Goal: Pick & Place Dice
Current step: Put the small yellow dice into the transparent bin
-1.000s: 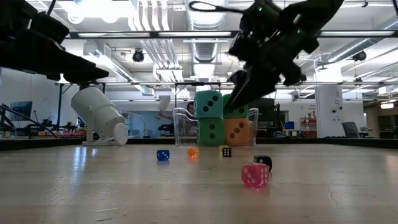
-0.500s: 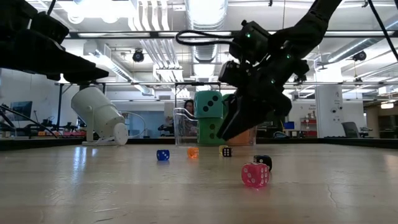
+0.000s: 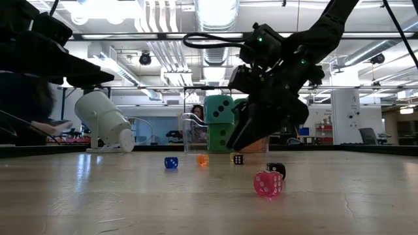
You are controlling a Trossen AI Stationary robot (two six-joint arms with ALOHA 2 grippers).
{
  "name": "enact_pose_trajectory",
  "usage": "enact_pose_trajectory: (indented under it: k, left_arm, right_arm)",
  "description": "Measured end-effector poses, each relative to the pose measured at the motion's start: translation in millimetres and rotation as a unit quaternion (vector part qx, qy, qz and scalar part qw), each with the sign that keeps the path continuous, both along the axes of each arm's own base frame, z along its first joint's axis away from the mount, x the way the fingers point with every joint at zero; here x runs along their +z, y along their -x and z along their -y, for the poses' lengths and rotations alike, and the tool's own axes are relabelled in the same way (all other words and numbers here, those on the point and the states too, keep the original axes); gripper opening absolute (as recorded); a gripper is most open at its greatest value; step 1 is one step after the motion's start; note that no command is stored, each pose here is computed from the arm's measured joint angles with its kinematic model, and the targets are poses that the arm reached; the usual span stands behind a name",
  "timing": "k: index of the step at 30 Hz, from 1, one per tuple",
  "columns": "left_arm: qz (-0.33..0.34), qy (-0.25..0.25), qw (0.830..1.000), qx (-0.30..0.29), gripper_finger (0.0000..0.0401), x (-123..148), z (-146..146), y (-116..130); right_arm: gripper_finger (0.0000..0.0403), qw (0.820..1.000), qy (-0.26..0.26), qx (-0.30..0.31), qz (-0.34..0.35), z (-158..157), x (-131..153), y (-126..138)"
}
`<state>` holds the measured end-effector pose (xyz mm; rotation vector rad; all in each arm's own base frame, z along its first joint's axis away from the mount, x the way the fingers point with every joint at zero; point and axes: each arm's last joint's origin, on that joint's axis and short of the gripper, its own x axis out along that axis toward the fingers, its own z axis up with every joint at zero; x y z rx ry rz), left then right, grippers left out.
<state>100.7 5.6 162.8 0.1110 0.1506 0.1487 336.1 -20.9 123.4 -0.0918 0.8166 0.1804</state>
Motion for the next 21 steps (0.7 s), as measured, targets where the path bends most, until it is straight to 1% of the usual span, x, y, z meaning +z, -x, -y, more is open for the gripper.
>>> enact_pose_trajectory:
  k: [15,18,21]
  left_arm:
    - [0.0,0.0,1.0,0.0,0.04,0.0,0.0,0.0]
    - [0.0,0.0,1.0,0.0,0.04,0.0,0.0,0.0]
    - [0.0,0.0,1.0,0.0,0.04,0.1,0.0,0.0]
  right_arm:
    - [0.0177,1.0,0.007,-0.002,-0.009,0.6,-15.7,-3.7]
    - [0.017,1.0,0.009,-0.003,-0.01,0.7,-15.9,-3.7]
    - [0.0151,1.0,0.011,0.0,-0.009,0.6,-15.5,-3.5]
